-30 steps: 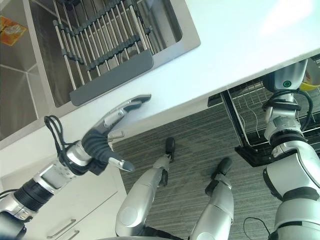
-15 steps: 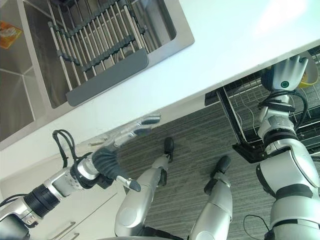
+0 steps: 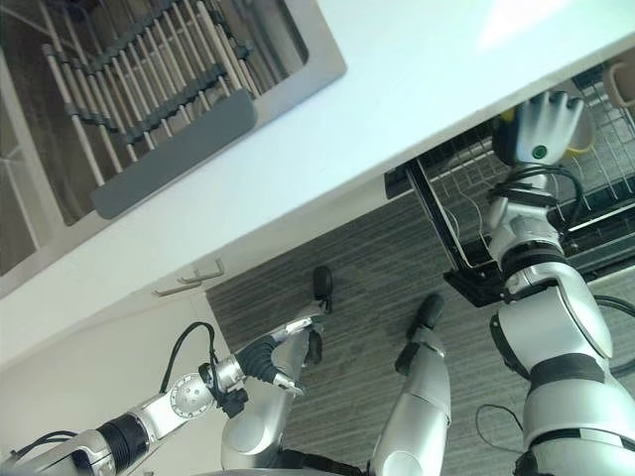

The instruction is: Place the dishes in the dishwasher.

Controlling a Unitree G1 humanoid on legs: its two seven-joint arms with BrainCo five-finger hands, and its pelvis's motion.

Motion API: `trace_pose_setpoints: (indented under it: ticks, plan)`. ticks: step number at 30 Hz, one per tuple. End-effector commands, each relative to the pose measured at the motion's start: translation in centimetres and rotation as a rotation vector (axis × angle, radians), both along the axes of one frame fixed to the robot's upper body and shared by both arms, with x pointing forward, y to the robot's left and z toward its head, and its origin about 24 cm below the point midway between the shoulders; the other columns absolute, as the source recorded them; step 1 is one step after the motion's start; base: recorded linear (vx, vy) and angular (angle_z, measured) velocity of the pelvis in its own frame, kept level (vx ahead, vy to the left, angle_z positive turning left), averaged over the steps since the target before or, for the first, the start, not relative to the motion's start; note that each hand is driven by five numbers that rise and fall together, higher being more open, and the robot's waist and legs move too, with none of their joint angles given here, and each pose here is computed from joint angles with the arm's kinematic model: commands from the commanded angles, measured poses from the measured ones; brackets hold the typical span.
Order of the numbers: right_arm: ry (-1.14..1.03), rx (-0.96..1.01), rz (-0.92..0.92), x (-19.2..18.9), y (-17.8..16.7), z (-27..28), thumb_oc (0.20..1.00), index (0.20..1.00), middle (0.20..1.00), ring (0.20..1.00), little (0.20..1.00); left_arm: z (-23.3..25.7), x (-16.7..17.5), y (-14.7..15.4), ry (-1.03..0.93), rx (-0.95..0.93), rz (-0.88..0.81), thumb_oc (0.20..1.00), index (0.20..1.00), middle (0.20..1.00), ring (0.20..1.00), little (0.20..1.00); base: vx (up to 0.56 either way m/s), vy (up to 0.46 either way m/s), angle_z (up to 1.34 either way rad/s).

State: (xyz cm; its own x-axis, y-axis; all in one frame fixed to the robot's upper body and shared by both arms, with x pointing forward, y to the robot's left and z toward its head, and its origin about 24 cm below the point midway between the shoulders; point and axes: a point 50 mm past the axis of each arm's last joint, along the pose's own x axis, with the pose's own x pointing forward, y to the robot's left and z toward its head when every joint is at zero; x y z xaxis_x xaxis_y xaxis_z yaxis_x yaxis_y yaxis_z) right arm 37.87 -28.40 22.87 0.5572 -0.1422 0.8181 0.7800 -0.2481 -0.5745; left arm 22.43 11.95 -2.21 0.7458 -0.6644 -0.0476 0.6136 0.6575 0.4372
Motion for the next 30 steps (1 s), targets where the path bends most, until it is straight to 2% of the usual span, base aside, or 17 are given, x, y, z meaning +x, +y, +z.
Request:
trace_pose_setpoints:
  ticks: [1,2,3,7,10,15,19,22,23,25,27,28,30]
  plan:
    - [-0.194,-0.086,-0.008,-0.6,0.2,6.0,0.200,0.200,0.200,0.200,0.200,0.4,1.5,0.3,-0.059,0.093,0.098,1.000,1.000,1.000,1.000,1.000,0.00,0.033,-0.04]
    - [-0.189,-0.081,-0.004,-0.5,0.3,6.3,0.464,0.464,0.464,0.464,0.464,0.2,1.7,0.6,-0.059,0.104,0.117,1.000,1.000,1.000,1.000,1.000,0.00,0.067,-0.05]
    - [-0.174,-0.044,0.005,-0.4,0.3,6.4,1.000,1.000,1.000,1.000,1.000,0.0,2.3,1.1,-0.040,0.127,0.157,1.000,1.000,1.000,1.000,1.000,0.00,0.053,-0.05]
    - [-0.003,0.112,0.137,0.7,1.0,4.3,1.000,1.000,1.000,1.000,1.000,-0.6,2.5,1.7,-0.009,0.125,0.209,1.000,1.000,1.000,1.000,1.000,0.00,0.060,-0.04]
    - [0.199,0.305,0.227,1.6,1.5,1.5,1.000,1.000,1.000,1.000,1.000,-0.8,2.9,1.8,0.014,0.110,0.239,1.000,1.000,1.000,1.000,1.000,0.00,0.013,-0.01]
    - [0.394,0.468,0.282,2.4,2.4,-1.4,1.000,1.000,1.000,1.000,1.000,-0.1,4.2,1.7,0.024,0.070,0.276,1.000,1.000,1.000,1.000,1.000,0.00,0.000,0.00]
    - [0.321,0.567,0.295,2.4,2.6,-1.3,1.000,1.000,1.000,1.000,1.000,0.4,4.9,1.2,0.028,0.055,0.285,1.000,1.000,1.000,1.000,1.000,0.00,0.008,0.00]
    - [0.159,0.862,0.355,2.1,2.1,-1.7,1.000,1.000,1.000,1.000,1.000,-0.2,4.7,1.2,0.068,0.041,0.313,1.000,1.000,1.000,1.000,1.000,0.03,0.073,0.00]
    - [0.017,1.127,0.435,1.9,2.1,-2.7,1.000,1.000,1.000,1.000,1.000,-0.8,4.5,1.4,0.125,0.006,0.360,1.000,1.000,1.000,1.000,1.000,0.03,0.095,-0.02]
    - [-0.084,1.277,0.492,1.7,2.3,-3.5,1.000,1.000,1.000,1.000,1.000,-1.5,4.3,1.6,0.178,-0.017,0.406,1.000,1.000,1.000,1.000,1.000,0.03,0.086,-0.05]
    - [-0.163,1.480,0.639,1.5,3.3,-4.9,1.000,1.000,1.000,1.000,1.000,-3.5,3.3,2.1,0.297,0.008,0.489,1.000,1.000,1.000,1.000,1.000,0.04,0.064,-0.06]
    - [-0.164,1.488,0.647,1.4,3.4,-5.0,1.000,1.000,1.000,1.000,1.000,-3.7,3.2,2.2,0.303,0.010,0.493,1.000,1.000,1.000,1.000,1.000,0.04,0.050,-0.05]
    - [-0.167,1.605,0.780,1.4,5.0,-5.9,1.000,1.000,1.000,1.000,1.000,-5.6,2.1,3.1,0.423,0.031,0.578,1.000,1.000,1.000,1.000,1.000,0.05,0.039,-0.08]
